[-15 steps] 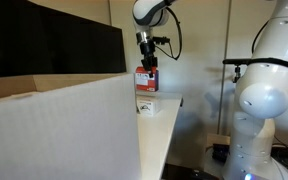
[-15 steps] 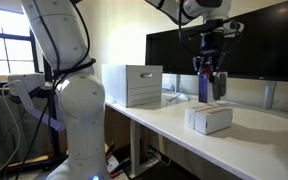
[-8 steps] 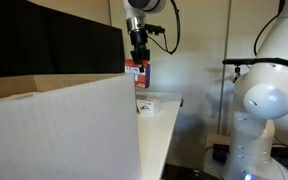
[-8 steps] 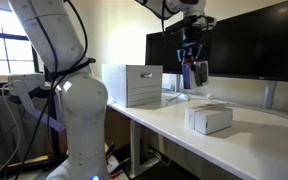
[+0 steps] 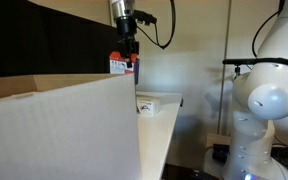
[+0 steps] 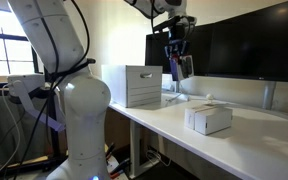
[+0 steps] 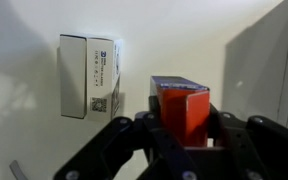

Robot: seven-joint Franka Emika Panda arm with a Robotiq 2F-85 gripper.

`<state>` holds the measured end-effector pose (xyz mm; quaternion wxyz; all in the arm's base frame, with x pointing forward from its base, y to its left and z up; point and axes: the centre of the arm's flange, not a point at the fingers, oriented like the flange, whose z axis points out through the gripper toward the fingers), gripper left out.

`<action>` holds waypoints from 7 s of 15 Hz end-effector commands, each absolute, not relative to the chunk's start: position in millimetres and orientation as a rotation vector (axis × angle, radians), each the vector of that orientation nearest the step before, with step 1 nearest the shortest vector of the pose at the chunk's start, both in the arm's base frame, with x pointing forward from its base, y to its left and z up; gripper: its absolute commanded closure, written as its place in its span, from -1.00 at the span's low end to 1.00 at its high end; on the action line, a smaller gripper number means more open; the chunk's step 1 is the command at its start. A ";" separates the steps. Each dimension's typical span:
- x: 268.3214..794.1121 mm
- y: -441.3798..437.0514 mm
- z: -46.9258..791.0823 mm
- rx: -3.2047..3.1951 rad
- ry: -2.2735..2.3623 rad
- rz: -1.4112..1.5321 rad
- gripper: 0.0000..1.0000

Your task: Pick up the red-blue box and put it in the bigger box

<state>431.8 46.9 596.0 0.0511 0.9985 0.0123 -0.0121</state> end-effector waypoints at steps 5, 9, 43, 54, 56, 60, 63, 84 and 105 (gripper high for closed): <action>426.3 118.6 646.7 3.032 0.208 -0.098 0.68; 434.6 149.3 672.2 3.032 0.304 -0.123 0.68; 444.5 429.4 708.0 2.795 0.857 -0.218 0.68; 459.6 402.5 708.3 2.816 0.812 -0.302 0.68; 461.5 401.3 707.5 2.833 0.796 -0.312 -0.31; 462.6 399.0 709.4 2.847 0.787 -0.317 -0.71; 462.3 397.8 710.8 2.850 0.780 -0.314 -0.98; 454.9 281.9 742.2 3.035 -0.135 0.053 -1.00; 342.5 33.2 826.8 2.749 -1.144 0.077 -1.00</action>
